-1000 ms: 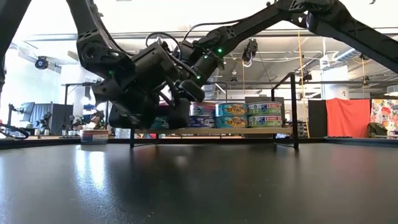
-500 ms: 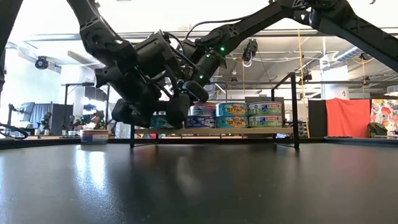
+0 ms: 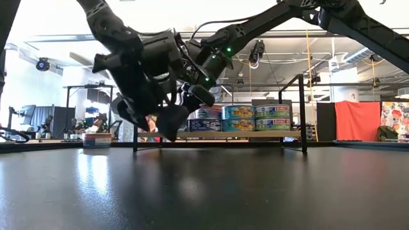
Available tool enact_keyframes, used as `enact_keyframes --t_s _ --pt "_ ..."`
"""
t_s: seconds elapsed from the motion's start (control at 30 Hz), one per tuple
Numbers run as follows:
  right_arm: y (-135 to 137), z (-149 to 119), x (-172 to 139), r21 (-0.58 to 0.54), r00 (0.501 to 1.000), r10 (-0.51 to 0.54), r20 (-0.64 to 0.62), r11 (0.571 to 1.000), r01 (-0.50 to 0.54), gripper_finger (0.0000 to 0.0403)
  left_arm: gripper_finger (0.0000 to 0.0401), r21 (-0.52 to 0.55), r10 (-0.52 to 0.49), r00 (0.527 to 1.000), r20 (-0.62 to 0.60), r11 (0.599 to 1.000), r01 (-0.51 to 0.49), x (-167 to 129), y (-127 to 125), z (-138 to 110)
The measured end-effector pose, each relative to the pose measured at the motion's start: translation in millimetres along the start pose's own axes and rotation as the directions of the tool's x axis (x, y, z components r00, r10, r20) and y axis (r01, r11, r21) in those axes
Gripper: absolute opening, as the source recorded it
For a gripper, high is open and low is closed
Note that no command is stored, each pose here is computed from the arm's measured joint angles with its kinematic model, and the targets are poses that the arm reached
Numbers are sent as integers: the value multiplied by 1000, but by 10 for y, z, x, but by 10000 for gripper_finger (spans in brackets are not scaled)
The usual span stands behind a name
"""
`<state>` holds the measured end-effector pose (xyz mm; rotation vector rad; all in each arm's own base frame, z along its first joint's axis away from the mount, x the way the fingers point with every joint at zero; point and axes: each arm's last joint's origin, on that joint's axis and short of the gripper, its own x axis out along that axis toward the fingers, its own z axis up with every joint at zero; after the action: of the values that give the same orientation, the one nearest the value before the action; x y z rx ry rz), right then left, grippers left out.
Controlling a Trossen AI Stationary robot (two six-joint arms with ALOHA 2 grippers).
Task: Stack canned seafood by type on shelf
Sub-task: Put the green-blue tuna can on the shelf
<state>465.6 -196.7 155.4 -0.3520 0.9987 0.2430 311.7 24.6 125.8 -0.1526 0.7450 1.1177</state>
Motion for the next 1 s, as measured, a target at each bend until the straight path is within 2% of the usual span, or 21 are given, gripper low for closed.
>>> enact_keyframes --t_s 0.2,0.33,0.47,0.57,0.73,0.83,1.0 --pt "-6 0 1 2 1000 -5 3 1000 5 9 400 48 30 998 -48 998 -28 -173 31 -11" --pt "-13 8 1 8 1000 -10 13 1000 10 9 400 -28 -23 1000 0 999 23 -368 41 65" --pt "-42 38 1 13 998 -40 45 999 40 9 400 -49 -85 996 34 995 87 -578 47 119" --pt "-75 62 -2 8 994 -97 48 995 96 9 400 -41 -153 987 40 987 155 -772 54 151" --pt "-122 87 -10 28 983 -181 38 983 180 9 400 -19 -192 980 53 981 193 -1044 120 214" --pt "-161 124 -49 82 974 -226 29 971 223 9 400 -3 -178 983 43 984 179 -1104 163 252" --pt "-260 127 -123 215 950 -312 -11 927 307 9 400 13 -164 986 34 986 164 -1147 191 303"
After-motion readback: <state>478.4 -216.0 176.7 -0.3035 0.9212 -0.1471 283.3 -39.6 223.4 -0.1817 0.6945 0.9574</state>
